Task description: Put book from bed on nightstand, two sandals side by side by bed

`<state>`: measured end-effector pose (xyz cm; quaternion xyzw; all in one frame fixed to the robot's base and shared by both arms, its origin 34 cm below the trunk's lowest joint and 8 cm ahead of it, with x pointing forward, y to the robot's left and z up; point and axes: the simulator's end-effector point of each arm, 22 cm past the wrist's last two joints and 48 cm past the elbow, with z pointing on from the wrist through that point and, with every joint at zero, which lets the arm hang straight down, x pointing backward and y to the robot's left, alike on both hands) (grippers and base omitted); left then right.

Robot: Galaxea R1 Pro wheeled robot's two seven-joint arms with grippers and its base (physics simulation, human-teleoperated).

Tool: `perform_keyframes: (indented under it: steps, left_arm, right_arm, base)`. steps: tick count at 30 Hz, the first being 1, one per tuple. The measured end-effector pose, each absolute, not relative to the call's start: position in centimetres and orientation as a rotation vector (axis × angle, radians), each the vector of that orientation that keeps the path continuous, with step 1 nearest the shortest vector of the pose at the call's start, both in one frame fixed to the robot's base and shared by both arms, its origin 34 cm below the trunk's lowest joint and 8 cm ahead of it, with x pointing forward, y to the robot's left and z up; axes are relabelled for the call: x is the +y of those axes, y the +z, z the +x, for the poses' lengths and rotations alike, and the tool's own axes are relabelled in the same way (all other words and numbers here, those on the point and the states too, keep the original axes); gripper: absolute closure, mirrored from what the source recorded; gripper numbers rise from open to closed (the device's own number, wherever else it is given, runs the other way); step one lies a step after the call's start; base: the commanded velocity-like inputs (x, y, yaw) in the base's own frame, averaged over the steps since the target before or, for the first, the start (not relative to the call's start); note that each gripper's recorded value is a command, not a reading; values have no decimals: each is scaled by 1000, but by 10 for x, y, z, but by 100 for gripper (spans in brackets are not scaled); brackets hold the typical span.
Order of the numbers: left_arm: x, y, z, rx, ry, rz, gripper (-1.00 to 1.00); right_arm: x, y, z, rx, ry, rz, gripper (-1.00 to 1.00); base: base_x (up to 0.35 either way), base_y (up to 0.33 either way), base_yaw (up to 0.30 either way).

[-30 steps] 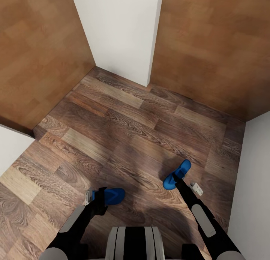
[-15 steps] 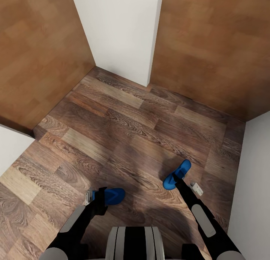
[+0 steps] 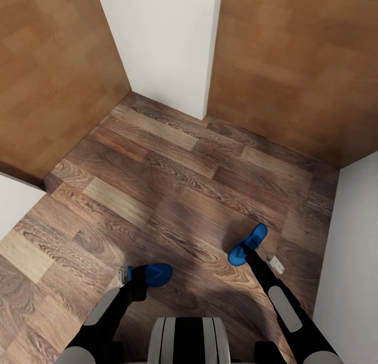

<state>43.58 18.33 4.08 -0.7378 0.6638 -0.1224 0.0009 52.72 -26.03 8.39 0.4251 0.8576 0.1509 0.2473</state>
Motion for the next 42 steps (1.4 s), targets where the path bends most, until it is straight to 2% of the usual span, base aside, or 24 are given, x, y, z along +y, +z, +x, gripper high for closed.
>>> perform_keyframes:
  steps: [42]
  left_arm:
    - [202,56,453,2011,-353,-2282,100]
  right_arm:
    - [-259,105,545,2300,434,1140,100]
  base:
    - [-1,-2,0]
